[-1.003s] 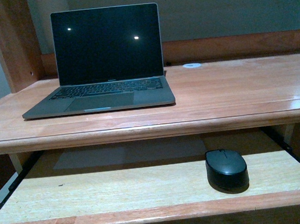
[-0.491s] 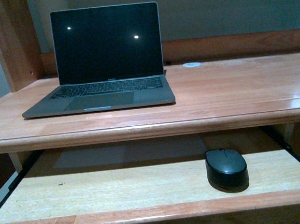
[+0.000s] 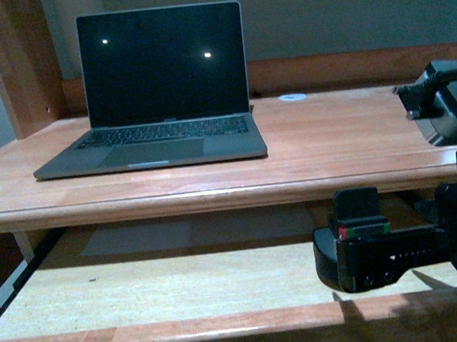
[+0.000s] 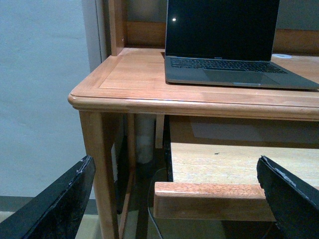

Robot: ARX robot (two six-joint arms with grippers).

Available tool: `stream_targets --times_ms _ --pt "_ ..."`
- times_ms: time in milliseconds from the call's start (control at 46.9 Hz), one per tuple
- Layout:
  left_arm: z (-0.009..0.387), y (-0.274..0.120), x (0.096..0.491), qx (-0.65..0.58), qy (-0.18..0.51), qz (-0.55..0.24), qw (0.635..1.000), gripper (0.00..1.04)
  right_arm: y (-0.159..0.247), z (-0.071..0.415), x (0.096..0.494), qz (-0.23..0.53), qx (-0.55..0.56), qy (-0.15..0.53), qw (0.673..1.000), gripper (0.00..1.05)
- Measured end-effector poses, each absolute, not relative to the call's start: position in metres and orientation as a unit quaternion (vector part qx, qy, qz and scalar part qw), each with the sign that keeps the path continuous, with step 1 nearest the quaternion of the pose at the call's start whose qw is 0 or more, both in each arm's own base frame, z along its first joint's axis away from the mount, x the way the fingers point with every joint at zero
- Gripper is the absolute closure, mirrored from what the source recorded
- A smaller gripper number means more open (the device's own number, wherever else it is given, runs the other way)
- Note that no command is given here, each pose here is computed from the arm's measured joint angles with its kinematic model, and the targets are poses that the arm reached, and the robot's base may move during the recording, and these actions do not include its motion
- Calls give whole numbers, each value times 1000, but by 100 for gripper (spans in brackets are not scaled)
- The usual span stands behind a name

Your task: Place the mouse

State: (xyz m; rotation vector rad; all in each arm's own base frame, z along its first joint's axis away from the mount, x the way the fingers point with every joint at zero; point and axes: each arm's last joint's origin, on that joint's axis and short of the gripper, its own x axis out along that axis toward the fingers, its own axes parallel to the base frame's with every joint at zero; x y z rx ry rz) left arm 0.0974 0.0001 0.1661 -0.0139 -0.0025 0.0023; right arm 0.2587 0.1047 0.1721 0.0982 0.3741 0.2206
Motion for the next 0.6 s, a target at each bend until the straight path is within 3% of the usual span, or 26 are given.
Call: stream_targets --times_ms 597 --pt "166 0 97 -7 -1 1 1000 7 129 153 295 63 66 234 968 7"
